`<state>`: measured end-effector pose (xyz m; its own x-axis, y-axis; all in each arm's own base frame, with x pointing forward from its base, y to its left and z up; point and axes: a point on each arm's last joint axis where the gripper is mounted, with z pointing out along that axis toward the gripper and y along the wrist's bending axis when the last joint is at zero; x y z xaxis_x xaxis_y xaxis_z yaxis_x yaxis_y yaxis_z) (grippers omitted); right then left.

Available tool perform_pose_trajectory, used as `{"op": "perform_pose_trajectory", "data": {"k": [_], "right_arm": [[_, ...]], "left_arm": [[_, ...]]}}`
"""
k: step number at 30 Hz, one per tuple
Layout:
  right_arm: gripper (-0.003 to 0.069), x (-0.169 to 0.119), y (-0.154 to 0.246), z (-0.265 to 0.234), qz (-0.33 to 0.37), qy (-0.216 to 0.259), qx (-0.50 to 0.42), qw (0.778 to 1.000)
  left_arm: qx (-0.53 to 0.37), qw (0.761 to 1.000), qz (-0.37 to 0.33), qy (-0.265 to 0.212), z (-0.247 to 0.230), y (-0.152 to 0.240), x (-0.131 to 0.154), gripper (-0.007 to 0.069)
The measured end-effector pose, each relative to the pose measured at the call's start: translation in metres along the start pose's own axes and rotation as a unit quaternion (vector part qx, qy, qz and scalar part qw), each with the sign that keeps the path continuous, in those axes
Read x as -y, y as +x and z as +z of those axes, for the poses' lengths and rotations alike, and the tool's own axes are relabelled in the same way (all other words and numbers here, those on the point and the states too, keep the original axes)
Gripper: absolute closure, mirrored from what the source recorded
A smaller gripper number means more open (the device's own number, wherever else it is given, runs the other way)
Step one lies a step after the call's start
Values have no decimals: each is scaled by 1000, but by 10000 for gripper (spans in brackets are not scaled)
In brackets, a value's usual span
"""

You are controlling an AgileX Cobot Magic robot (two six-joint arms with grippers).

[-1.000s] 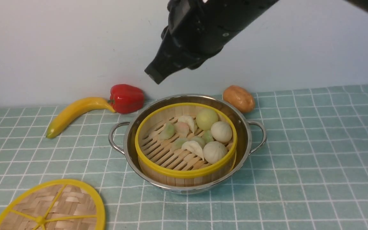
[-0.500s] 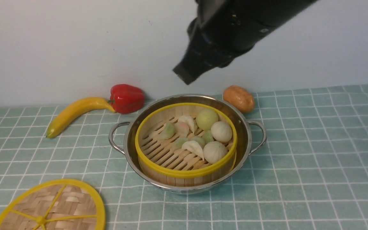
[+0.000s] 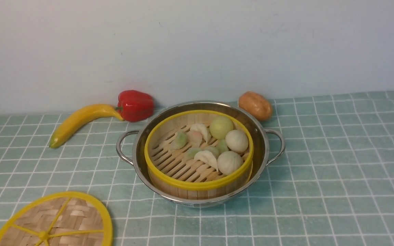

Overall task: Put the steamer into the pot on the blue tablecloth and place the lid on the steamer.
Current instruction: 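Grasp the bamboo steamer lid lying on the table by its centre knob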

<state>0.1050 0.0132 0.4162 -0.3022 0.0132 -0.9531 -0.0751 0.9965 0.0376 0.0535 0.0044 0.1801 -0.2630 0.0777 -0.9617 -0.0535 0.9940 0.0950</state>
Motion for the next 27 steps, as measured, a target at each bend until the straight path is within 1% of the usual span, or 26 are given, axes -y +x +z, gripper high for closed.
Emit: {"op": "perform_pose_trajectory", "data": {"k": [1, 3, 5, 6, 7, 8, 11, 12, 13, 16, 17, 19, 22, 27], "right_arm": [[612, 12, 17, -11, 15, 40, 13, 999], [605, 22, 41, -27, 40, 82, 35, 995], [600, 25, 61, -35, 66, 103, 64, 990], [597, 26, 67, -38, 75, 104, 84, 988], [596, 26, 71, -39, 78, 93, 94, 988], [590, 25, 86, -37, 82, 101, 136, 982], [582, 23, 111, -23, 63, 85, 175, 979], [582, 23, 113, -22, 61, 84, 176, 979], [578, 22, 133, -10, 50, 73, 180, 980], [568, 21, 164, 5, 43, 62, 165, 983], [568, 21, 166, 5, 43, 62, 165, 983], [558, 22, 192, 15, 43, 59, 143, 987], [543, 22, 215, 21, 43, 59, 127, 989], [522, 23, 222, 19, 61, 62, 128, 988]], "left_arm": [[0, 1000, 0, 0, 0, 0, 0, 382], [0, 1000, 0, 0, 0, 0, 0, 382], [0, 1000, 0, 0, 0, 0, 0, 382], [0, 1000, 0, 0, 0, 0, 0, 382], [0, 1000, 0, 0, 0, 0, 0, 382], [0, 1000, 0, 0, 0, 0, 0, 382], [0, 1000, 0, 0, 0, 0, 0, 382], [0, 1000, 0, 0, 0, 0, 0, 382], [0, 1000, 0, 0, 0, 0, 0, 382], [0, 1000, 0, 0, 0, 0, 0, 382], [0, 1000, 0, 0, 0, 0, 0, 382], [0, 1000, 0, 0, 0, 0, 0, 382], [0, 1000, 0, 0, 0, 0, 0, 382], [0, 1000, 0, 0, 0, 0, 0, 382]]}}
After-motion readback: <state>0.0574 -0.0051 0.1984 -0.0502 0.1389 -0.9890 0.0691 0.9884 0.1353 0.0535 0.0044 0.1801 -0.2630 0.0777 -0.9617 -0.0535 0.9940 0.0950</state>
